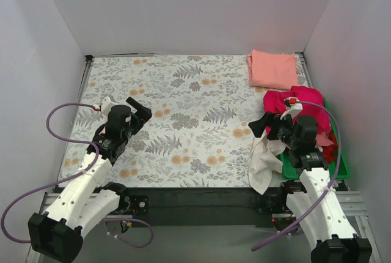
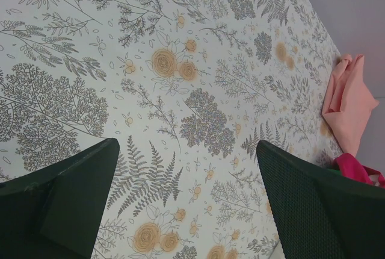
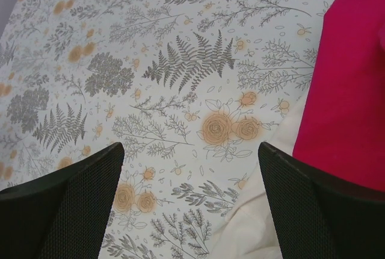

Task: Fold and stack the t-shirts
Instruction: Grab the tshirt from the pile

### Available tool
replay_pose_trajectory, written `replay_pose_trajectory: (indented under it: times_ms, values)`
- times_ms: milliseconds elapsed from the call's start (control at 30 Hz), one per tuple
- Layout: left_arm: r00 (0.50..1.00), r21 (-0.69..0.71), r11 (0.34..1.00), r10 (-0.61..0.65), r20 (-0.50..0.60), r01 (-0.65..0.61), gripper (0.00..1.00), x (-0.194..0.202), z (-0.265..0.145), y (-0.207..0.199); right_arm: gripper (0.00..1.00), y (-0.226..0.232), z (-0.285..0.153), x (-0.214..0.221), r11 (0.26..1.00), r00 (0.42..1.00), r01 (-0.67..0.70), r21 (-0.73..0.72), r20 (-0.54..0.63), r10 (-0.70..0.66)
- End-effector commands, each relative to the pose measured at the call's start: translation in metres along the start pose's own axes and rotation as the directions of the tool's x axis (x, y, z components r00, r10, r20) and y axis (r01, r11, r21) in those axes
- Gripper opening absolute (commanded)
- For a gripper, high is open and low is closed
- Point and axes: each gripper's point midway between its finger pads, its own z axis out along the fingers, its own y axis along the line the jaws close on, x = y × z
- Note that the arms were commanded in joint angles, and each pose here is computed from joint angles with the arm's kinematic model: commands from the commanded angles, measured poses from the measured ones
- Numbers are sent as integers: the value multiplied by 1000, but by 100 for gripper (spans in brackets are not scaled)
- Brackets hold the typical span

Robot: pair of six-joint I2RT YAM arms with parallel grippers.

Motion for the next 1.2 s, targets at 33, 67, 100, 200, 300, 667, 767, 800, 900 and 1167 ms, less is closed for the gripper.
replay_pose_trajectory:
  times_ms: [33,67,100,200,300,667,767,800,900,1167]
  values:
    - [1000,-12,1000,-4,23,5,98,-4,0,4,98,7,-4,-45,999,993,23,28,114,-26]
    - [1000,-13,1000,-4,25,5,98,-4,0,4,98,9,-6,-54,999,991,32,29,131,-36]
    - [1000,-8,1000,-6,26,6,98,-5,0,3,98,10,-7,-62,998,988,41,38,151,-47]
    - [1000,-4,1000,-8,27,8,98,-4,0,3,98,-7,-14,-92,985,969,5,172,241,-47]
    - [1000,1,1000,-6,23,6,98,-3,0,3,98,-21,-31,-116,953,953,-39,302,299,-55]
    - [1000,7,1000,8,5,-8,98,1,4,1,98,-120,-73,-118,576,996,-22,817,68,-58]
    - [1000,4,1000,8,10,-8,98,0,4,1,98,-141,-71,-111,519,999,-27,854,39,-13]
    - [1000,3,1000,8,11,-8,98,0,4,1,98,-145,-67,-108,522,1000,-27,853,27,6]
    - [1000,-3,1000,9,15,-8,98,0,5,3,97,-163,-52,-91,507,997,-8,862,-34,74]
    - [1000,-1,1000,8,18,-8,98,-2,3,3,1,-161,-54,-147,518,998,-53,854,56,11]
